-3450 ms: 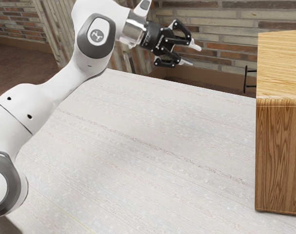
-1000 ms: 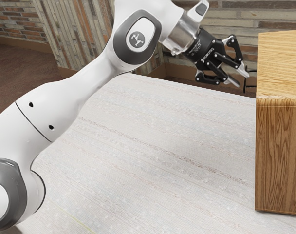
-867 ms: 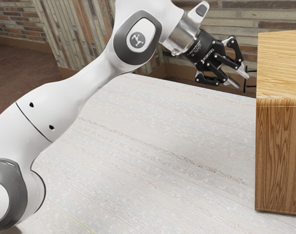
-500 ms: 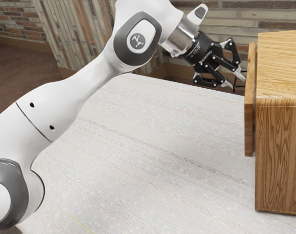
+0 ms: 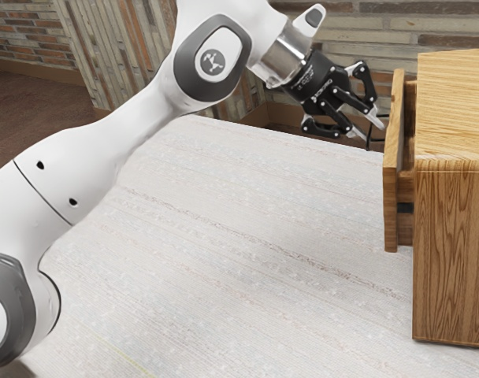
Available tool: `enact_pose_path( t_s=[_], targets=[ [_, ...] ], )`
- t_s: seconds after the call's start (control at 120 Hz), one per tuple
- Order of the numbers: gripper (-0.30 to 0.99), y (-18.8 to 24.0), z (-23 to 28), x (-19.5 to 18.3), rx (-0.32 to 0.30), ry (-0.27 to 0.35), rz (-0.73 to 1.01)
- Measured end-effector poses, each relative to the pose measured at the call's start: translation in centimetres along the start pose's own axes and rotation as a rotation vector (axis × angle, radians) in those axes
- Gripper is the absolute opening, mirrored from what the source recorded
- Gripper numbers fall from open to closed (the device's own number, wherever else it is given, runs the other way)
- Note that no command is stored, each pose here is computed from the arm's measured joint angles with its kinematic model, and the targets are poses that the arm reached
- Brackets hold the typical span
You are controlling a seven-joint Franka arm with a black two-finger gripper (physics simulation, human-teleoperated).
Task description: Pull the drawer handle with one arm to open the drawer
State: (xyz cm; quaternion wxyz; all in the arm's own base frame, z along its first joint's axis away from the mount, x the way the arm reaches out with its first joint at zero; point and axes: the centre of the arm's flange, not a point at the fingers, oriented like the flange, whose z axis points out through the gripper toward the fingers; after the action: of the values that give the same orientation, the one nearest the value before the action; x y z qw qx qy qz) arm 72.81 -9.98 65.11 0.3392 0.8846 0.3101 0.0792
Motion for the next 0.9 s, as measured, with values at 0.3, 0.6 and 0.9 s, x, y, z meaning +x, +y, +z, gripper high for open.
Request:
enact_pose_path(
  t_s=[0.3,0.6,0.9],
  targets=[
    [0.09,-0.9,-0.1,0.7,0.013,0.005,-0.015],
    [0.04,-0.6,-1.1,-0.1,0.026,0.019,-0.003],
    [0.02,-1.8,-2.0,0.8,0.038,0.029,-0.022]
  ],
)
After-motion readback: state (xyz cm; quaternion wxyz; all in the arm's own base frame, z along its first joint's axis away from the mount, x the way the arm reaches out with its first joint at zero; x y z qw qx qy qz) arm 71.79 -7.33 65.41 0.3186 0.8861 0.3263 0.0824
